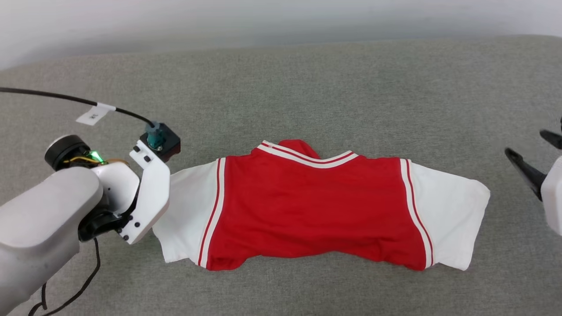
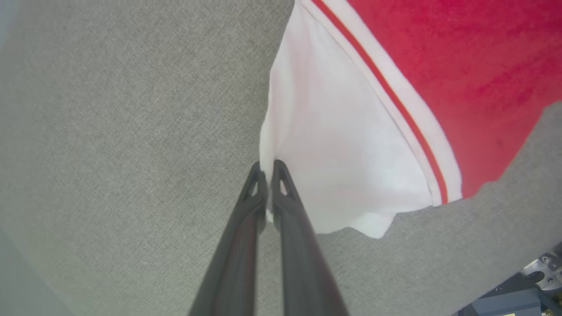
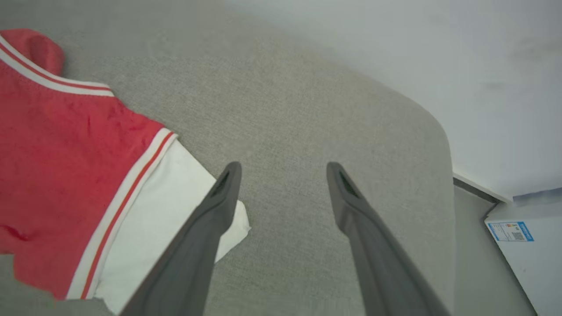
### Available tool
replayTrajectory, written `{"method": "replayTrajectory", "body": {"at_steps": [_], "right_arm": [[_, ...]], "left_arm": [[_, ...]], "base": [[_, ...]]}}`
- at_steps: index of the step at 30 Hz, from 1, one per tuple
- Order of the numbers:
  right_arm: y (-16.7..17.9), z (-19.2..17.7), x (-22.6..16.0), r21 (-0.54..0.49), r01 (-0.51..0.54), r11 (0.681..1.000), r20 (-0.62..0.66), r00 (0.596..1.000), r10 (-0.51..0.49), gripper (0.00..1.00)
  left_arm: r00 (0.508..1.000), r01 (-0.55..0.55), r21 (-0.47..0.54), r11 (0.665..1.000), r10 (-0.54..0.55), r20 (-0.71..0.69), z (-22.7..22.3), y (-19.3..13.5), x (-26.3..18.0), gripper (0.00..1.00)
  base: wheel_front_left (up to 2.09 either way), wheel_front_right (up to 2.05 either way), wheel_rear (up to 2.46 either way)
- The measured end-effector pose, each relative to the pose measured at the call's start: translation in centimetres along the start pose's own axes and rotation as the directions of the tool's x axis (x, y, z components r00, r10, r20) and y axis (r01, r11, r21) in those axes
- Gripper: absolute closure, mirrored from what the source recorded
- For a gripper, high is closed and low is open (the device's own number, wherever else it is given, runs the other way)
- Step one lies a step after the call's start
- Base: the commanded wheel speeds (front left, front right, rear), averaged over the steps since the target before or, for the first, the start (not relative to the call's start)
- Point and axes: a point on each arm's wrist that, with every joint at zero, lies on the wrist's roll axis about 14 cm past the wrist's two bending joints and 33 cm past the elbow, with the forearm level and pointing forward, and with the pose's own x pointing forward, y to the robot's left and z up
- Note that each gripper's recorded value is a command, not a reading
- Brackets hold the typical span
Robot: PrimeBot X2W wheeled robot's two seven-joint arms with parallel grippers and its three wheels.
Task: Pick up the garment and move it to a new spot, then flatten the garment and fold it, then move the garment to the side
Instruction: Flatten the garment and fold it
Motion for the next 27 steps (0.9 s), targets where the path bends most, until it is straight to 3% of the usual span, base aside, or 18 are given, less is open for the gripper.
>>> {"method": "replayTrajectory", "body": {"at_steps": [1, 6, 10, 19, 23, 24, 25, 26, 27], "right_arm": [[0.1, -2.7, 0.2, -0.025, -0.063, 0.998, -0.231, 0.971, 0.055, 0.0], [1.2, -5.3, 0.9, -0.029, -0.156, 0.987, -0.459, 0.88, 0.126, 0.0], [2.2, -7.4, 2.3, 0.018, -0.196, 0.98, -0.556, 0.813, 0.173, 0.0], [5.9, -11.6, 5.6, 0.097, -0.277, 0.956, -0.654, 0.706, 0.271, 0.0], [6.6, -12.1, 6.0, 0.115, -0.295, 0.949, -0.646, 0.703, 0.297, 0.0], [6.6, -12.0, 6.0, 0.116, -0.296, 0.948, -0.635, 0.712, 0.299, 0.14], [6.6, -11.9, 5.9, 0.114, -0.296, 0.948, -0.626, 0.72, 0.3, 0.94], [6.8, -11.7, 5.8, 0.11, -0.301, 0.947, -0.616, 0.727, 0.302, 1.0], [7.0, -11.5, 5.7, 0.103, -0.309, 0.946, -0.603, 0.737, 0.306, 1.0]], "left_arm": [[1.0, 0.001, 0.012, 1.0, -0.001, 0.013, 0.5, 0.1, 0.1, 1.0], [1.0, 0.006, 0.021, 1.0, -0.006, 0.025, 1.0, 0.2, 0.6, 1.0], [1.0, 0.005, 0.015, 1.0, -0.005, 0.028, 1.0, 0.8, 1.3, 1.0], [1.0, 0.025, -0.006, 1.0, -0.025, 0.015, 0.2, 1.2, 3.2, 1.0], [1.0, 0.025, -0.016, 1.0, -0.025, 0.009, -0.3, 1.3, 3.6, 1.0], [1.0, 0.024, -0.016, 1.0, -0.024, 0.009, -0.3, 1.3, 3.5, 1.0], [1.0, 0.021, -0.016, 1.0, -0.021, 0.008, -0.4, 1.3, 3.5, 1.0], [1.0, 0.02, -0.014, 1.0, -0.02, 0.017, -0.2, 1.2, 3.3, 1.0], [0.999, 0.017, -0.012, 1.0, -0.017, 0.032, 0.0, 1.2, 3.1, 1.0]], "base": [[0.0, 0.0, 0.0], [0.0, 0.0, 0.0], [0.0, 0.0, 0.0], [0.0, 0.0, 0.0], [0.0, 0.0, 0.0], [0.0, 0.0, 0.0], [0.0, 0.0, 0.0], [0.0, 0.0, 0.0], [0.0, 0.0, 0.0]]}}
